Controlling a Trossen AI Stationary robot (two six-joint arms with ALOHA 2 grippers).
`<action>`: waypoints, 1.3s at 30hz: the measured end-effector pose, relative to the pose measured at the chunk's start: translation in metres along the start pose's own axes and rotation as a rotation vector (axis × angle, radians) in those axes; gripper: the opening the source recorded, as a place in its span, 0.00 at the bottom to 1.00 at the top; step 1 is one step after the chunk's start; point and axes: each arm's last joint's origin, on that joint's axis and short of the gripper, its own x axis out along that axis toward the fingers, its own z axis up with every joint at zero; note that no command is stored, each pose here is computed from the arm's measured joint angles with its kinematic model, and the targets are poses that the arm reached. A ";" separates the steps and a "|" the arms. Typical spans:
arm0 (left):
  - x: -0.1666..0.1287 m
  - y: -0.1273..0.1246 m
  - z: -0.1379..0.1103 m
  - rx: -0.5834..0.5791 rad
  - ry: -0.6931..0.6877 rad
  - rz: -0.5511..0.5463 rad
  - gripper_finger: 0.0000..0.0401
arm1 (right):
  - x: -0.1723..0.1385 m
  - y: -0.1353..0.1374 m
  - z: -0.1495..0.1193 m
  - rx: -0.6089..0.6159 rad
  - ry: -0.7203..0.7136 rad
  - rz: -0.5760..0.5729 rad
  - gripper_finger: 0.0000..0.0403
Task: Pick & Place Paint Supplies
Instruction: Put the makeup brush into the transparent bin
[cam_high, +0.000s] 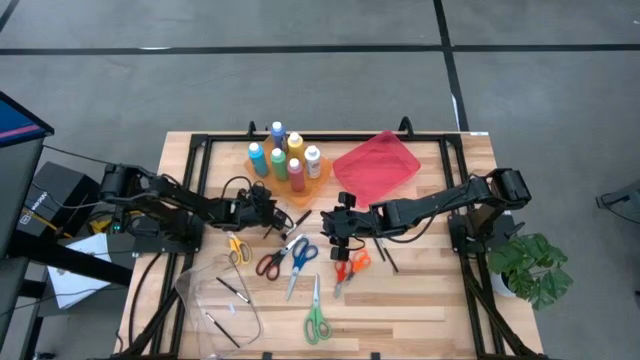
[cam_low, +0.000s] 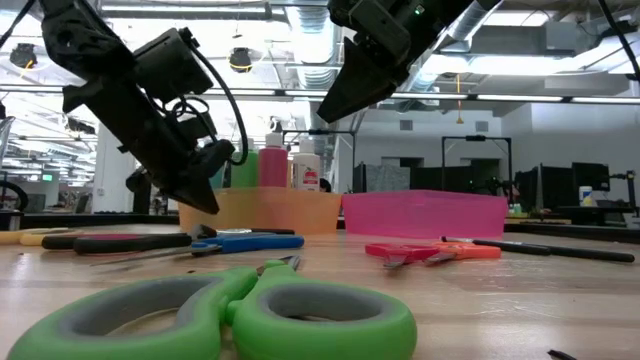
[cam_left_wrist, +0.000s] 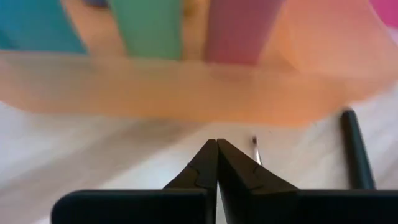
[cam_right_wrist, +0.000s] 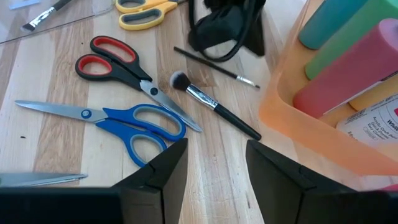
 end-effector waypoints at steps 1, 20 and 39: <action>0.001 -0.002 -0.002 0.001 0.012 -0.014 0.00 | 0.000 0.000 0.000 0.000 0.000 0.000 0.39; 0.010 -0.028 -0.012 0.071 -0.045 -0.199 0.47 | 0.000 0.000 -0.001 -0.003 0.007 -0.001 0.39; 0.040 -0.065 -0.012 0.203 -0.020 -0.179 0.36 | 0.000 0.000 -0.001 -0.002 0.006 0.000 0.39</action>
